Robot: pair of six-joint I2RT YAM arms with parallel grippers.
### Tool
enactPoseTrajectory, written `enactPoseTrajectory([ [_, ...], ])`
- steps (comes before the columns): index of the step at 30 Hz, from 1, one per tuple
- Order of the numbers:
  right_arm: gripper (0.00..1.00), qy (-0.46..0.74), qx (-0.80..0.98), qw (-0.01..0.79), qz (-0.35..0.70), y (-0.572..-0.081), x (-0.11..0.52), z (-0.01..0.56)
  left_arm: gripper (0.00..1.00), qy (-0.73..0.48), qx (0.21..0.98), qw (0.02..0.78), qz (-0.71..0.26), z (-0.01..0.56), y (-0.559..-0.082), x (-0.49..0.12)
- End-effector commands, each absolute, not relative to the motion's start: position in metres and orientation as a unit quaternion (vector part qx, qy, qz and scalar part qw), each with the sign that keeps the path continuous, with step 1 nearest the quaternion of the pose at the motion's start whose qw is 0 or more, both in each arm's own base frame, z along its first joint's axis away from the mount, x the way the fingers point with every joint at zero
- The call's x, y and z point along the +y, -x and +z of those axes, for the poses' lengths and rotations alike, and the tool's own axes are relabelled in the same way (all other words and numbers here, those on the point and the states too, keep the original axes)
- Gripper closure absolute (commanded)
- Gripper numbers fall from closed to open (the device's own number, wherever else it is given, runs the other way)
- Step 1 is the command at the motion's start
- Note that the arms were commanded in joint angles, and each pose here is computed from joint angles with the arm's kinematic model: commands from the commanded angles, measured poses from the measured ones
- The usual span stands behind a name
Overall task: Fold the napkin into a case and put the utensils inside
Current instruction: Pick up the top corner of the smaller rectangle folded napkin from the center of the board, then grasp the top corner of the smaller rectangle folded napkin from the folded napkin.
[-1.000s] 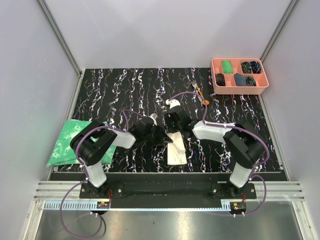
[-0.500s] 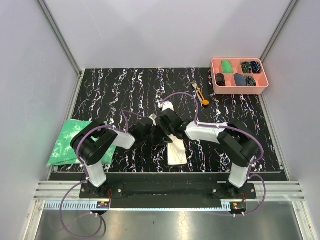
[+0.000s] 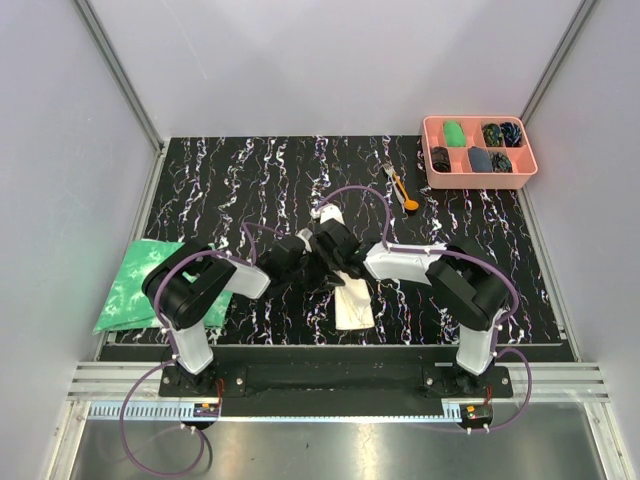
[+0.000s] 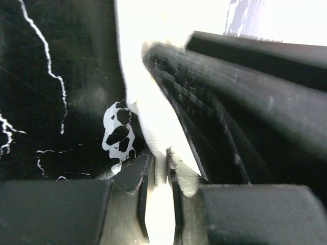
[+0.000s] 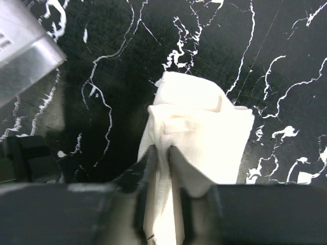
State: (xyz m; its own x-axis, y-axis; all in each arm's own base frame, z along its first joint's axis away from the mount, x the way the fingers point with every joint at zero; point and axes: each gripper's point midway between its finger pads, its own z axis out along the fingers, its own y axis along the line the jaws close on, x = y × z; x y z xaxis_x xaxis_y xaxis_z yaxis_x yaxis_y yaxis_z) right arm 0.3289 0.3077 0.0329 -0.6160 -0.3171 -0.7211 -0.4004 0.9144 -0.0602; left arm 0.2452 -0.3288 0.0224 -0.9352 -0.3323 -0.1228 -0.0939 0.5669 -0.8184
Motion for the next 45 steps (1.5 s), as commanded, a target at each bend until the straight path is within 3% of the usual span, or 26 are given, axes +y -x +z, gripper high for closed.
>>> enactPoseTrajectory([
  [1,0.88,0.200,0.888,0.412,0.037,-0.337,0.313,0.046,0.80,0.108,0.863,0.143,-0.472,0.032,-0.246,-0.333],
  [5,0.94,0.196,0.885,0.421,0.038,-0.336,0.307,0.056,0.65,0.106,0.870,0.166,-0.451,0.031,-0.245,-0.318],
  [6,1.00,0.195,0.883,0.425,0.044,-0.335,0.308,0.062,0.54,0.106,0.867,0.185,-0.451,0.039,-0.249,-0.314],
  [8,1.00,0.195,0.884,0.422,0.053,-0.331,0.308,0.064,0.48,0.108,0.873,0.199,-0.433,0.037,-0.249,-0.301],
  [12,1.00,0.184,0.885,0.421,0.072,-0.325,0.308,0.070,0.49,0.112,0.868,0.280,-0.395,0.060,-0.266,-0.273],
  [15,1.00,0.179,0.885,0.421,0.084,-0.322,0.308,0.073,0.54,0.118,0.866,0.326,-0.360,0.074,-0.283,-0.252],
  [16,1.00,0.180,0.886,0.418,0.087,-0.320,0.308,0.072,0.60,0.124,0.869,0.328,-0.348,0.074,-0.286,-0.246],
  [19,1.00,0.178,0.887,0.413,0.102,-0.316,0.309,0.071,0.62,0.132,0.854,0.361,-0.350,0.089,-0.306,-0.237],
  [23,1.00,0.167,0.894,0.400,0.116,-0.314,0.307,0.064,0.61,0.075,0.870,0.355,-0.333,0.088,-0.332,-0.252],
  [28,1.00,0.118,0.905,0.387,0.131,-0.314,0.290,0.062,0.67,0.014,0.882,0.328,-0.338,0.072,-0.341,-0.274],
  [32,1.00,0.094,0.906,0.387,0.143,-0.315,0.281,0.072,0.62,-0.020,0.889,0.319,-0.329,0.057,-0.340,-0.285],
  [40,1.00,0.086,0.908,0.380,0.153,-0.308,0.273,0.075,0.66,-0.075,0.887,0.354,-0.287,0.063,-0.338,-0.302],
  [45,1.00,0.083,0.910,0.375,0.155,-0.308,0.271,0.073,0.61,-0.095,0.888,0.366,-0.261,0.063,-0.338,-0.309],
])
